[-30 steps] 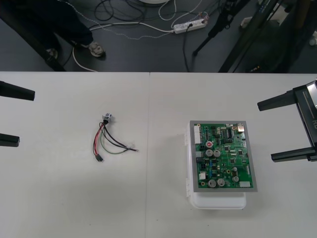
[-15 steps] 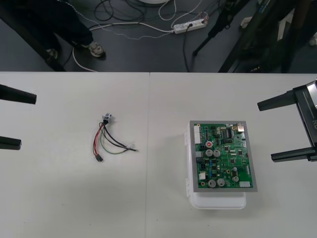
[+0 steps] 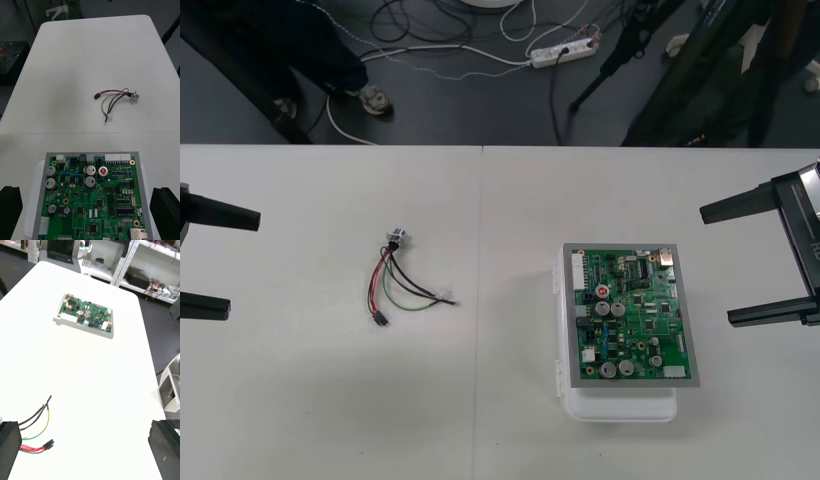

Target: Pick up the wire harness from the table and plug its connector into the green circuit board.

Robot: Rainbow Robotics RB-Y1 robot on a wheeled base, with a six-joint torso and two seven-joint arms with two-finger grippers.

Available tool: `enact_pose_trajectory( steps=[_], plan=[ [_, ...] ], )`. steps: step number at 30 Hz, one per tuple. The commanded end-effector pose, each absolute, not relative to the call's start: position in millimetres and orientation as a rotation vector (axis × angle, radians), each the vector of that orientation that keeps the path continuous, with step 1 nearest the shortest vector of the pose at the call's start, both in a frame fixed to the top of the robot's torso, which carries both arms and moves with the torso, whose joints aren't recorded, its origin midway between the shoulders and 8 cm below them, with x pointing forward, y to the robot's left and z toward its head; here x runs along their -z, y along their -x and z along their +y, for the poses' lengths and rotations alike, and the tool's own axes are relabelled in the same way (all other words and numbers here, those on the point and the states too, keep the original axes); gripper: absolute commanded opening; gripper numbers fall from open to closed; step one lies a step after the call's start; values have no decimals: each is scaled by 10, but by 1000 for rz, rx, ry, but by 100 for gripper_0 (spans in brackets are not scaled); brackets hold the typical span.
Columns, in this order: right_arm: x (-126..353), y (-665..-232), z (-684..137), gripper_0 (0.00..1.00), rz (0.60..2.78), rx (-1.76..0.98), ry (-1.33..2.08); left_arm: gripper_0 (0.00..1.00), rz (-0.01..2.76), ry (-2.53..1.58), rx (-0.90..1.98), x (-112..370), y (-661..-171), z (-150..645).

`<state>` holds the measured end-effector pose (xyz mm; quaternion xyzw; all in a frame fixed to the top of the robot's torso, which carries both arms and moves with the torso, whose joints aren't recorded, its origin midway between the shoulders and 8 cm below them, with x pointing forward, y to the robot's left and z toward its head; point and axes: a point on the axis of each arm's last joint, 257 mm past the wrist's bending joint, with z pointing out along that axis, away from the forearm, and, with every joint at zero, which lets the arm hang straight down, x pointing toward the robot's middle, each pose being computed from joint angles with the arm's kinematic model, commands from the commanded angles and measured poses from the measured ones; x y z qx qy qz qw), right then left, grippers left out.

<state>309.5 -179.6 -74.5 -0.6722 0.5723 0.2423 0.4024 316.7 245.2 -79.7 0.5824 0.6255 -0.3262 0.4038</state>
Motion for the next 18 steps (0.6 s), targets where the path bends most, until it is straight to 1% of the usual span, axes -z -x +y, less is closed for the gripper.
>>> enact_pose_trajectory(
  steps=[1, 9, 14, 15, 18],
  plan=[
    [662, -3104, -1830, 100, 1413, -590, 1697, 100, 1453, -1629, 713, 874, -3166, 2457],
    [662, -3104, -1830, 100, 1413, -590, 1697, 100, 1361, -1805, 485, 923, -3384, 2574],
    [662, -3104, -1830, 100, 1413, -590, 1697, 100, 1278, -1921, 404, 978, -3509, 2586],
    [892, -3014, -1792, 100, 1454, -680, 1660, 100, 1258, -1940, 393, 987, -3555, 2583],
    [836, -3030, -1805, 100, 1440, -669, 1637, 100, 1215, -1977, 382, 1061, -3662, 2593]
  ],
)
